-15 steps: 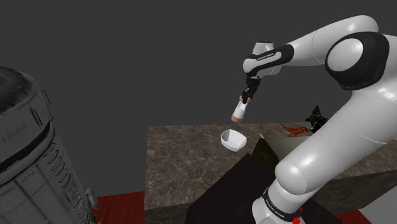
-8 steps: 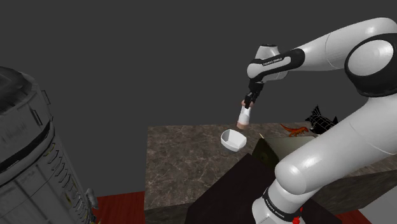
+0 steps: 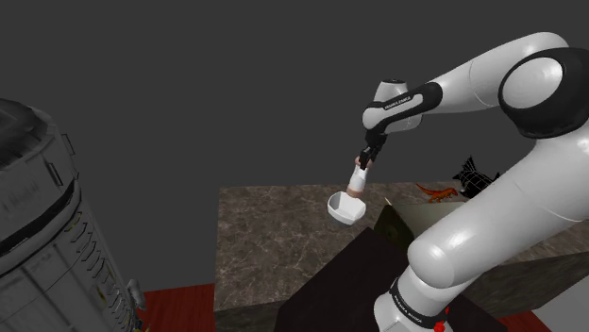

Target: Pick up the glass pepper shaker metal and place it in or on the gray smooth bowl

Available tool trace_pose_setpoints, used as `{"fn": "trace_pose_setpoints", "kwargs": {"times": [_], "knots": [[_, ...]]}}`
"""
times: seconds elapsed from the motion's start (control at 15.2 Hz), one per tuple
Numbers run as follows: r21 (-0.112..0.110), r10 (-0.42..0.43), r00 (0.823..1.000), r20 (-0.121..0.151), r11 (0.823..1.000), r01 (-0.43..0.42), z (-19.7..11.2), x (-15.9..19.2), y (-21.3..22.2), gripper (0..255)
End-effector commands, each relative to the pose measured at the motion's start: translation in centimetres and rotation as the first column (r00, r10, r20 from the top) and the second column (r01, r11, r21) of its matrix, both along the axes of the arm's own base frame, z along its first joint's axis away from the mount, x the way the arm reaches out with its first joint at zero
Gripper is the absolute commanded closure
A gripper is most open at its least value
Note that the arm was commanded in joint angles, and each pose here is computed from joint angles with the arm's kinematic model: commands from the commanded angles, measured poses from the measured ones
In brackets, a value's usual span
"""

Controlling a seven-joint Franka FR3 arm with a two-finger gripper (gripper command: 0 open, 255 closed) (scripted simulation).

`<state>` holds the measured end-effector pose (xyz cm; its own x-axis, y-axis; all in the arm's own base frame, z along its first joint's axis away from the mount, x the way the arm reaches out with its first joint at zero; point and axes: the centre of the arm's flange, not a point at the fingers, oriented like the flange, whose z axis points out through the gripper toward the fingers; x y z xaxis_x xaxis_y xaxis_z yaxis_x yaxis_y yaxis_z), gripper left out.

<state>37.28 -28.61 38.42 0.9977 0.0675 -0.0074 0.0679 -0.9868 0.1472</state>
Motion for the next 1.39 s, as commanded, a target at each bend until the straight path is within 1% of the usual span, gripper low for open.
{"fn": "trace_pose_setpoints", "kwargs": {"times": [0.0,0.86,1.32], "knots": [[0.000,0.000,1.000,0.001,1.000,0.000,-1.1,0.0,-0.1,255],[0.000,0.000,1.000,0.001,1.000,0.000,-7.9,0.0,-0.1,255],[0.000,0.000,1.000,0.001,1.000,0.000,-7.9,0.0,-0.1,255]]}}
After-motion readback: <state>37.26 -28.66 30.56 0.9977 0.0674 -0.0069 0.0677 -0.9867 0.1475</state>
